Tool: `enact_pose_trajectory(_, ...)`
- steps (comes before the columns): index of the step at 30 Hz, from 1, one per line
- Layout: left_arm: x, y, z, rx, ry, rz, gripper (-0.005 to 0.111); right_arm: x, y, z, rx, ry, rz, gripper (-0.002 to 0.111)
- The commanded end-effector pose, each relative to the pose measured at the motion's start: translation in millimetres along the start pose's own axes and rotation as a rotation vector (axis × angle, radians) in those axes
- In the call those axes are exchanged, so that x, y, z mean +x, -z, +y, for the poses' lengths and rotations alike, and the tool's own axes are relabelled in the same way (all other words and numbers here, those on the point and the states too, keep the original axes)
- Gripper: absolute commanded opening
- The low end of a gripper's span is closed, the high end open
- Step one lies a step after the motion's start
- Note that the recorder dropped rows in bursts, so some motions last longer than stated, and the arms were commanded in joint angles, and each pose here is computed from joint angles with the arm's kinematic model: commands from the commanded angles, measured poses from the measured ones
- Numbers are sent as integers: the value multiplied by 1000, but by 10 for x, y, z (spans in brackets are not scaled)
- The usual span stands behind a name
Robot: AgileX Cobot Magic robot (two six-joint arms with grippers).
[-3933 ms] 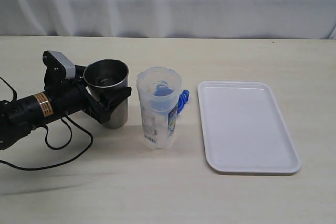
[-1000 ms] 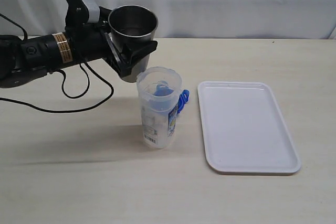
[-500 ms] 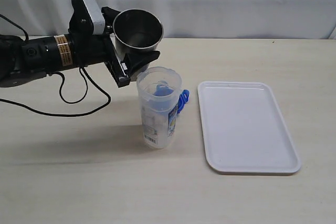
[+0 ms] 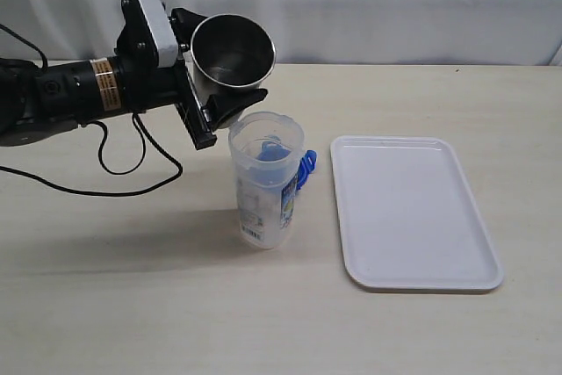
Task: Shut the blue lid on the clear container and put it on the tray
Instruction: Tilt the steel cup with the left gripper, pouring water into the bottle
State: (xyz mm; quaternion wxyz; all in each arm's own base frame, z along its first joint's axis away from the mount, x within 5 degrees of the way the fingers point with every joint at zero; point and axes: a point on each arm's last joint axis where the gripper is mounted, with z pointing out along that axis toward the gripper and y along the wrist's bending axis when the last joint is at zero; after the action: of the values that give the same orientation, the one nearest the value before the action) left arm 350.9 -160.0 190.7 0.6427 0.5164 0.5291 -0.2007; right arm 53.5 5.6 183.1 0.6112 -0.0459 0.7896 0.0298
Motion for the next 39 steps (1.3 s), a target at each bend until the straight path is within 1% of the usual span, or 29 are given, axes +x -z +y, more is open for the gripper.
enact_pose_trajectory(1, -209, 5, 73, -29, -43, -131, 0, 7, 0, -2, 4, -3, 0, 4)
enact_pose_trajectory(10, -212, 5, 73, -32, -94, -134, 0, 7, 0, -2, 4, -3, 0, 4)
enact_pose_trajectory(21, -236, 9, 69, -39, -221, -159, 0, 7, 0, -2, 4, -3, 0, 4)
enact_pose_trajectory(26, -233, 8, 70, -40, -234, -155, 0, 7, 0, -2, 4, -3, 0, 4)
enact_pose_trajectory(31, -233, 8, 70, -45, -293, -154, 0, 7, 0, -2, 4, -3, 0, 4)
enact_pose_trajectory(39, -233, 8, 70, -48, -332, -153, 0, 7, 0, -2, 4, -3, 0, 4)
